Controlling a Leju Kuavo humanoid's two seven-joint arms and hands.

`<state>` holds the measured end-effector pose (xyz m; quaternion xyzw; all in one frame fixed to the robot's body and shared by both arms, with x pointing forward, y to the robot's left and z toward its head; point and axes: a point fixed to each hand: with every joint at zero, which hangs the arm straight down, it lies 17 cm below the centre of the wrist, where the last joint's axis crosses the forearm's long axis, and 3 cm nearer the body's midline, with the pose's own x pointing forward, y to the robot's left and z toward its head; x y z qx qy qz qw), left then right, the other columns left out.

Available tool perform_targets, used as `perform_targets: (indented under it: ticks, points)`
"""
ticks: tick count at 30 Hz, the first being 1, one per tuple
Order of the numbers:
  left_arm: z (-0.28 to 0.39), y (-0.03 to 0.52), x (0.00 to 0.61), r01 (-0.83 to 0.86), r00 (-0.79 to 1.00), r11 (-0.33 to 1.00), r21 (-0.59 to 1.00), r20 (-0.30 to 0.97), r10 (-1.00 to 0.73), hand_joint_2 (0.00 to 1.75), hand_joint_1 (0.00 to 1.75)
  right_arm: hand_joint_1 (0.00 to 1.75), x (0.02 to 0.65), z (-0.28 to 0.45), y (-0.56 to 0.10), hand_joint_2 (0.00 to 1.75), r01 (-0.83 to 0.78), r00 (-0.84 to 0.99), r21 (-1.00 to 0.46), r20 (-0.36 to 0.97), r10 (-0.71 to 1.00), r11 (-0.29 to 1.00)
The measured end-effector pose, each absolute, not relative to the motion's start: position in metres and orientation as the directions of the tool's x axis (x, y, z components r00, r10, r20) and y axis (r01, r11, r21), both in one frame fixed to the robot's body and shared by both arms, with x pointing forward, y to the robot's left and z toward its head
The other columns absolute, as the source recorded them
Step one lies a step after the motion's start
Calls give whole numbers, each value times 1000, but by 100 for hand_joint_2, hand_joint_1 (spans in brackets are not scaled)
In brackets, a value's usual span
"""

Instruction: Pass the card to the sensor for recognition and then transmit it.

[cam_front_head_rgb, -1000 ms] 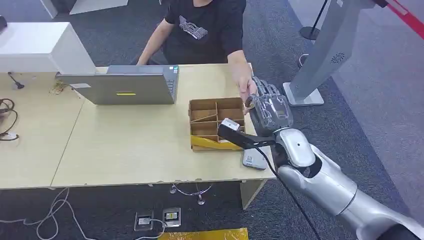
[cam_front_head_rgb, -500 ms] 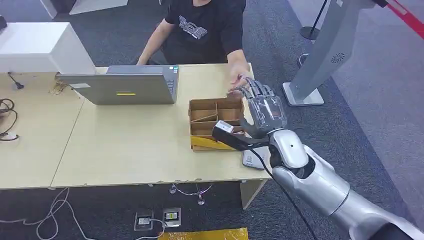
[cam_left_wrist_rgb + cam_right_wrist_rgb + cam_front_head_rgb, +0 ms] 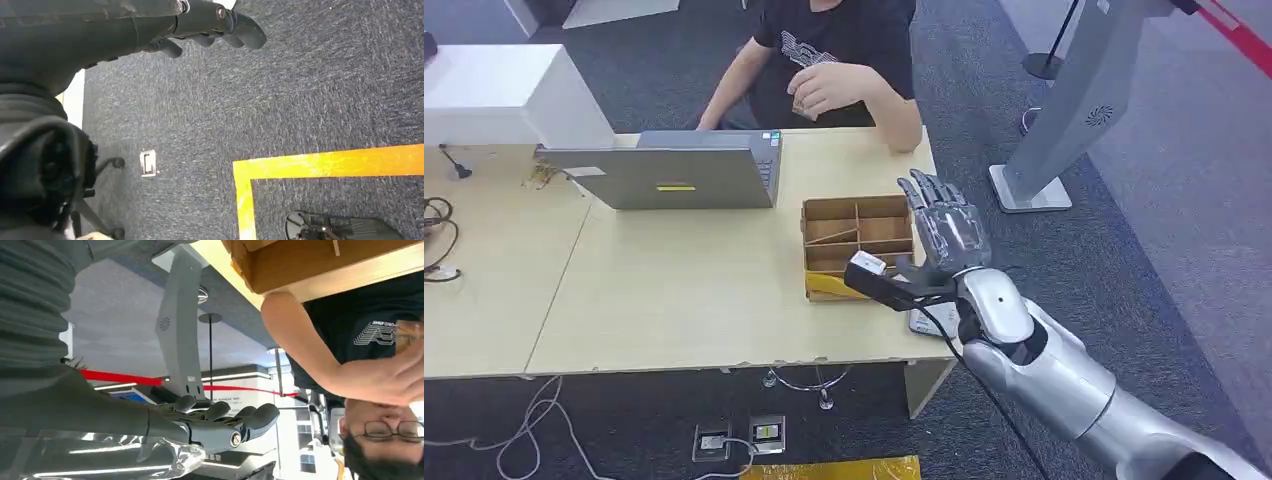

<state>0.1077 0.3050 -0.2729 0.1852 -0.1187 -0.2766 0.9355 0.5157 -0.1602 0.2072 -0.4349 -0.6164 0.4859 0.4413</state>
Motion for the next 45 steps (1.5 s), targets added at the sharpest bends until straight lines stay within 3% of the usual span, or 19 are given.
perform_targets:
  ticks: [7, 18, 45]
  points:
    - [-273, 300, 106, 470, 825, 783, 407, 113, -554, 0, 0, 0, 506, 190, -173, 175, 101, -151, -961, 239, 959, 256]
    - [-271, 301, 111, 461, 818, 777, 429, 133, -559, 0, 0, 0, 488, 156, -172, 175, 66, -145, -946, 307, 941, 319]
    - [-273, 301, 107, 466, 825, 781, 416, 113, -553, 0, 0, 0, 489, 123, -161, 175, 42, -119, -949, 305, 945, 312]
